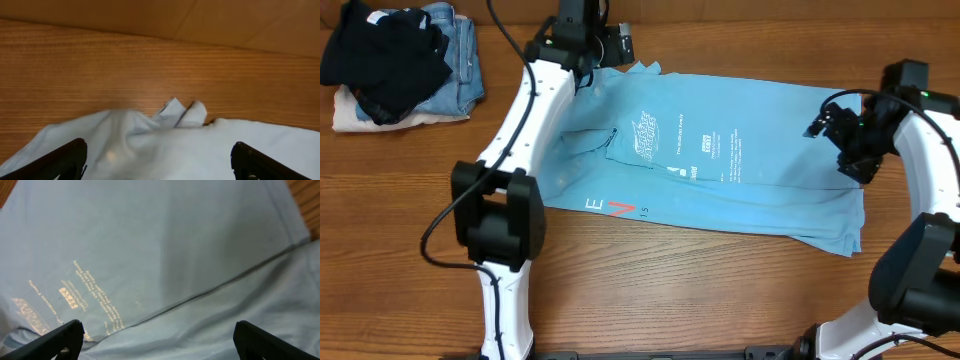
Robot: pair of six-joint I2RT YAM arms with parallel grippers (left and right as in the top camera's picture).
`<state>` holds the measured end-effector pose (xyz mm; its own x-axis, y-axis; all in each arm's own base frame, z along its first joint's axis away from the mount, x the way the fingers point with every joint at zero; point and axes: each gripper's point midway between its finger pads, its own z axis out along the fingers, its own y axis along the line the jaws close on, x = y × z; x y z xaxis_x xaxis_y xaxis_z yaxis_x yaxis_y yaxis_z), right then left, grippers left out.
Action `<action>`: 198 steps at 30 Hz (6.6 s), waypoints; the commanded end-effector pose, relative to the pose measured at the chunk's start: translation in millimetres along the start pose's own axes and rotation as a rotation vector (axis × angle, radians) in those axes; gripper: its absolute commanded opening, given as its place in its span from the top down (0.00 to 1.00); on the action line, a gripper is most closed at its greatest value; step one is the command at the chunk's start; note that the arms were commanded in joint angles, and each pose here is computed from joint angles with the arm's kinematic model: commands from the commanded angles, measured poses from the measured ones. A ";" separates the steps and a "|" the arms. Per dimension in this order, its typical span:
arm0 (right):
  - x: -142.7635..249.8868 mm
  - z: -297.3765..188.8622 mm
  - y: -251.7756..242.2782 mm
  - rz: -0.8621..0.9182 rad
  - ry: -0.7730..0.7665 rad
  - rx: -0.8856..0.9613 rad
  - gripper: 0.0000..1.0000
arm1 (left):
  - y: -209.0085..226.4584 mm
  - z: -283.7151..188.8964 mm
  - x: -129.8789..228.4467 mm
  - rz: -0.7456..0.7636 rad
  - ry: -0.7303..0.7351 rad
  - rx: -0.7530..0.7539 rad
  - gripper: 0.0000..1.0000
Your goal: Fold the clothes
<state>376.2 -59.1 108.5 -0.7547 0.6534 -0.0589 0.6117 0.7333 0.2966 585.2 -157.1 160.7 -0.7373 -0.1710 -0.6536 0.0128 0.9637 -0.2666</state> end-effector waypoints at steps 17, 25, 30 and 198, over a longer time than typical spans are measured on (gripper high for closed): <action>16.5 8.3 22.9 -0.125 -0.010 0.085 0.00 | 38.9 104.9 63.2 0.093 0.087 -0.094 0.25; 25.4 24.0 8.8 -0.119 0.014 0.120 0.04 | 39.7 105.5 62.1 0.092 0.082 -0.094 0.82; 30.9 43.0 0.3 -0.118 0.016 0.120 0.19 | 41.8 103.1 61.4 0.093 0.088 -0.097 0.96; 58.1 82.2 -29.2 -0.067 0.065 0.151 0.44 | -22.7 108.4 83.5 0.400 0.149 -0.142 0.96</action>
<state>336.5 -25.5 24.3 -0.8077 0.5894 -0.0157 0.5790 0.7978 0.1682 590.6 -217.4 17.3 -0.8009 0.2455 -0.5462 0.2530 0.9654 0.0629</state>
